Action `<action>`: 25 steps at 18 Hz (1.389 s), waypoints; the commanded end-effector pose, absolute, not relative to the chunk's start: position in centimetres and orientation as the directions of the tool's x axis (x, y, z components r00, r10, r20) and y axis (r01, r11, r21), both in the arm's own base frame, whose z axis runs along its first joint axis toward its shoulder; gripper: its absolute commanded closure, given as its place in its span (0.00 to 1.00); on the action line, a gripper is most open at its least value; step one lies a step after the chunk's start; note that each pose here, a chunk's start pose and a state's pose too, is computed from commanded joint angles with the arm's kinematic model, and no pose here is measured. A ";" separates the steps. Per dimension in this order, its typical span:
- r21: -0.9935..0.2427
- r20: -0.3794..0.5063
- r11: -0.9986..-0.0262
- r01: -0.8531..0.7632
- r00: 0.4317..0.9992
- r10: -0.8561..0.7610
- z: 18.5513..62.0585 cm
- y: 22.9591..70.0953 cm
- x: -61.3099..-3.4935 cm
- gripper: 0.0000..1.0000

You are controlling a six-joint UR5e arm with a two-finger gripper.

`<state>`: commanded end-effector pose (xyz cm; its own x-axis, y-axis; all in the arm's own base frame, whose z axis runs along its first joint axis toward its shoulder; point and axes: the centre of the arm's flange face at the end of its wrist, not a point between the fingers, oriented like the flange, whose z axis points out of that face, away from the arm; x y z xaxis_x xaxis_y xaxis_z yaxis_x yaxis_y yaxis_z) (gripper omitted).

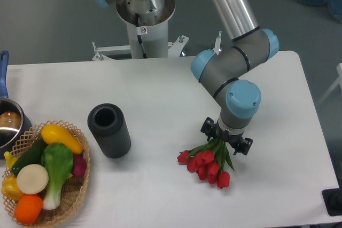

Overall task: Pick up the flowers from the table
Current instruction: 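Close the gripper on the stems and lift the tulips up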

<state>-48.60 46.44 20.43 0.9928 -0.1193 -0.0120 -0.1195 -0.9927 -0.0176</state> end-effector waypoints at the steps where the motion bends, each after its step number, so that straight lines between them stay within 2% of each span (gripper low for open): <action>1: -0.014 -0.012 -0.993 -0.120 0.993 -0.119 20.4 46.4 -48.6 0.72; 3: -0.016 -0.011 -0.993 -0.118 0.993 -0.118 20.5 46.4 -48.6 0.99; 9: -0.023 -0.040 -0.995 -0.102 0.994 -0.101 22.7 45.5 -48.9 1.00; 14: -0.054 -0.108 -0.997 -0.061 0.993 -0.055 27.2 44.4 -52.2 1.00; 16: -0.055 -0.110 -0.997 -0.052 0.993 -0.046 28.8 44.2 -53.3 1.00; 18: -0.041 -0.093 -0.998 -0.057 0.994 -0.053 29.6 44.3 -53.6 1.00; 22: -0.039 -0.115 -0.997 -0.067 0.991 -0.062 30.9 44.6 -53.9 1.00; 25: 0.014 -0.128 -0.991 -0.136 0.982 -0.137 31.1 44.5 -53.9 1.00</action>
